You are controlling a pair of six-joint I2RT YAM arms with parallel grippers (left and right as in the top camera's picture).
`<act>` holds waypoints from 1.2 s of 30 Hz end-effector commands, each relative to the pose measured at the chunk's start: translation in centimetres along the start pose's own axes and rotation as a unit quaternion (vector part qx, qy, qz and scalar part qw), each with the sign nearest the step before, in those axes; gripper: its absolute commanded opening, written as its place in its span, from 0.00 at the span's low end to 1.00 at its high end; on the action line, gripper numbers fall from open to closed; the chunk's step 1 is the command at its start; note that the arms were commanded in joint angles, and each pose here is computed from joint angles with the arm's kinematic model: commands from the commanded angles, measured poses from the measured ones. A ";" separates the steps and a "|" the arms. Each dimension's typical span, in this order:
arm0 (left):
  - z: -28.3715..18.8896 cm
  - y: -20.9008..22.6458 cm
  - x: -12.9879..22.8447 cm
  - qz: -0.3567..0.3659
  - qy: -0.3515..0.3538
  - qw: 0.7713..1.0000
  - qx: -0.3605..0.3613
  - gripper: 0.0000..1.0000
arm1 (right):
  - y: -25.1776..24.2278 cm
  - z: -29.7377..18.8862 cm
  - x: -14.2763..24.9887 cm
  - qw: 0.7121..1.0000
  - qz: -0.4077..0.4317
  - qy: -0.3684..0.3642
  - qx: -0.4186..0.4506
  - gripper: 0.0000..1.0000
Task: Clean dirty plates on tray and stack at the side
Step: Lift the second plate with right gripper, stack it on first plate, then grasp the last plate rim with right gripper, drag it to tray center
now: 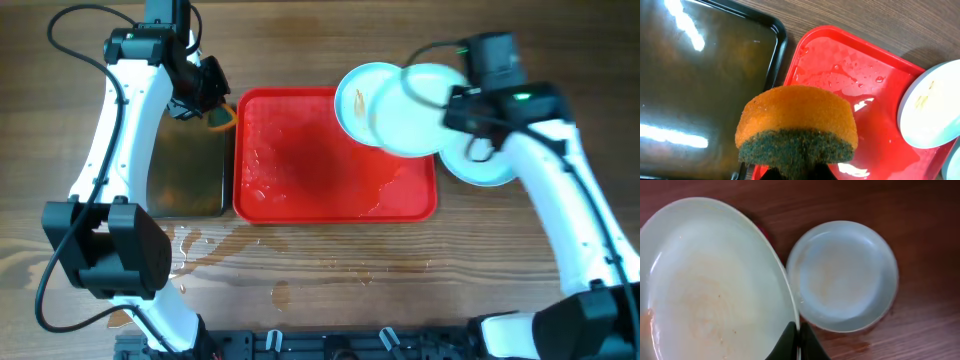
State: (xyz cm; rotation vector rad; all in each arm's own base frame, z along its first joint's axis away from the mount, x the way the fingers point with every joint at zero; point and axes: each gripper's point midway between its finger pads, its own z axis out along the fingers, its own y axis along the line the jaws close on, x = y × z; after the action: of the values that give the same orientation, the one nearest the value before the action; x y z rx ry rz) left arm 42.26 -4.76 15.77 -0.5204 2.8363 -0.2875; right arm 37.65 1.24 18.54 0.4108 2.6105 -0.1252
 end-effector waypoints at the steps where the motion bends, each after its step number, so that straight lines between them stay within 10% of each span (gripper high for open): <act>1: 0.4 -0.3 0.2 -0.004 0.006 1.000 0.006 0.04 | -5.1 0.8 -0.2 0.997 0.066 0.028 -0.006 0.04; 7: 0.4 -0.3 0.2 -0.004 0.007 1.000 0.006 0.04 | -14.3 4.6 2.9 0.982 0.167 0.070 0.058 0.04; 16: 0.4 -0.5 0.1 -0.002 0.004 1.000 0.008 0.04 | -13.7 12.0 6.4 0.979 0.167 0.108 0.045 0.08; 23: 0.5 -1.0 0.1 0.005 0.001 1.000 0.011 0.04 | -6.3 11.1 1.9 0.969 0.150 0.080 -0.179 0.48; 28: 0.5 -1.1 -0.1 0.005 -0.004 1.000 0.013 0.04 | 1.0 7.2 -2.8 0.967 0.078 0.029 -0.241 0.50; 36: 0.5 -1.3 -0.5 0.006 -0.011 1.000 0.017 0.04 | 8.3 12.7 2.7 0.988 0.020 0.072 -0.134 0.40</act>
State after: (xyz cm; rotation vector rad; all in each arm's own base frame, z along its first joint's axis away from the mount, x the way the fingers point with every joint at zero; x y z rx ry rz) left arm 43.16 -5.48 16.08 -0.4876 2.8005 -0.3018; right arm 43.13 7.95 8.72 0.3399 2.6804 0.3677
